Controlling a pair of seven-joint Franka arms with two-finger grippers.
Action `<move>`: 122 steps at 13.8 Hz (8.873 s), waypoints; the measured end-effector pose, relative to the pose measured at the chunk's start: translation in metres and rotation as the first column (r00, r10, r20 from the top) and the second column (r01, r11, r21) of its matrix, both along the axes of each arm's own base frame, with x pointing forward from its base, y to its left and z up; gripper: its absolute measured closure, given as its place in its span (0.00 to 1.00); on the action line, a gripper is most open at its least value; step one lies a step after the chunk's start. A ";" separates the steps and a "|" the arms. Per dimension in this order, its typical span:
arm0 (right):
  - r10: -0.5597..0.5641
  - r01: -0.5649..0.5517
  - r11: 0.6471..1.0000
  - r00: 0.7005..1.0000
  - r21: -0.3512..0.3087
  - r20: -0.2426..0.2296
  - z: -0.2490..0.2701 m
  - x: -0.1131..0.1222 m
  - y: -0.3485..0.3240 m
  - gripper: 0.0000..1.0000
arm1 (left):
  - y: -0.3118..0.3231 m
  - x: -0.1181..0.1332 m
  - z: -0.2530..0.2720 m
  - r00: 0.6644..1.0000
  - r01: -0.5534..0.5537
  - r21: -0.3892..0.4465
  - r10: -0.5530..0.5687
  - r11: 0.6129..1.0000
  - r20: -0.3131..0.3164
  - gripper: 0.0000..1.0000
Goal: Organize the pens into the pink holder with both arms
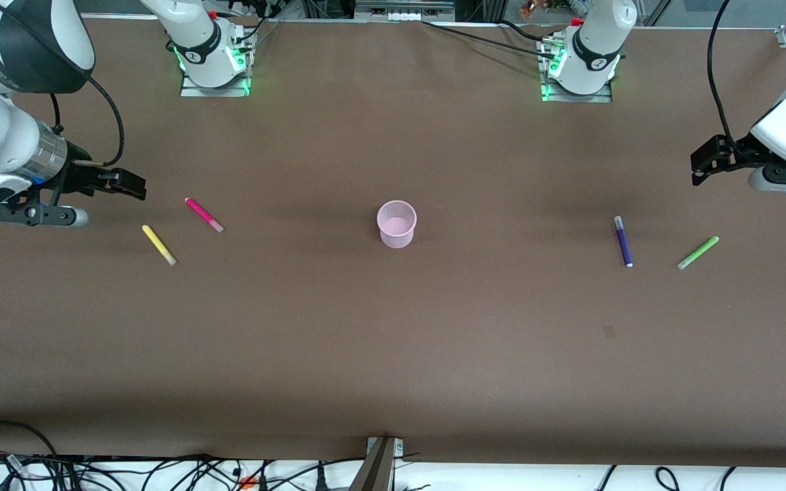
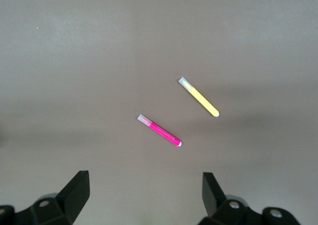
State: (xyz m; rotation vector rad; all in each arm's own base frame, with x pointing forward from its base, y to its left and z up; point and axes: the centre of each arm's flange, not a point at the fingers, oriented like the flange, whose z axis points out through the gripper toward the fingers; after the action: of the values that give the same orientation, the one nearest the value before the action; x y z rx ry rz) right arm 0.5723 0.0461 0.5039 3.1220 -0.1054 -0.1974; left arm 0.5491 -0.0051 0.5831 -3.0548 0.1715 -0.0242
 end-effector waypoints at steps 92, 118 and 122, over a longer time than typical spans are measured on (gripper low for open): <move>0.711 -0.742 0.671 0.646 -0.008 -0.277 -0.142 -0.029 0.079 0.83 | -0.415 0.007 -0.307 0.626 0.770 -0.558 -0.537 0.310 0.565 0.56; 0.842 -0.853 0.493 0.518 -0.174 -0.151 -0.126 -0.075 0.452 0.83 | -0.002 0.085 -0.120 0.707 0.527 -0.159 -0.534 0.835 -0.464 0.00; 0.872 -0.892 0.404 0.443 -0.204 -0.209 -0.157 -0.096 0.484 0.83 | -0.019 0.067 -0.032 0.842 0.447 0.045 -0.403 0.893 -0.360 0.00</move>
State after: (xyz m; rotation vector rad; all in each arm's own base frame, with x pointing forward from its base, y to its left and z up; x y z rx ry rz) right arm 0.4759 0.5300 0.3464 2.3981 1.3786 -0.2237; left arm 0.6159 -0.0242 0.5506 -2.7971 0.8399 0.4739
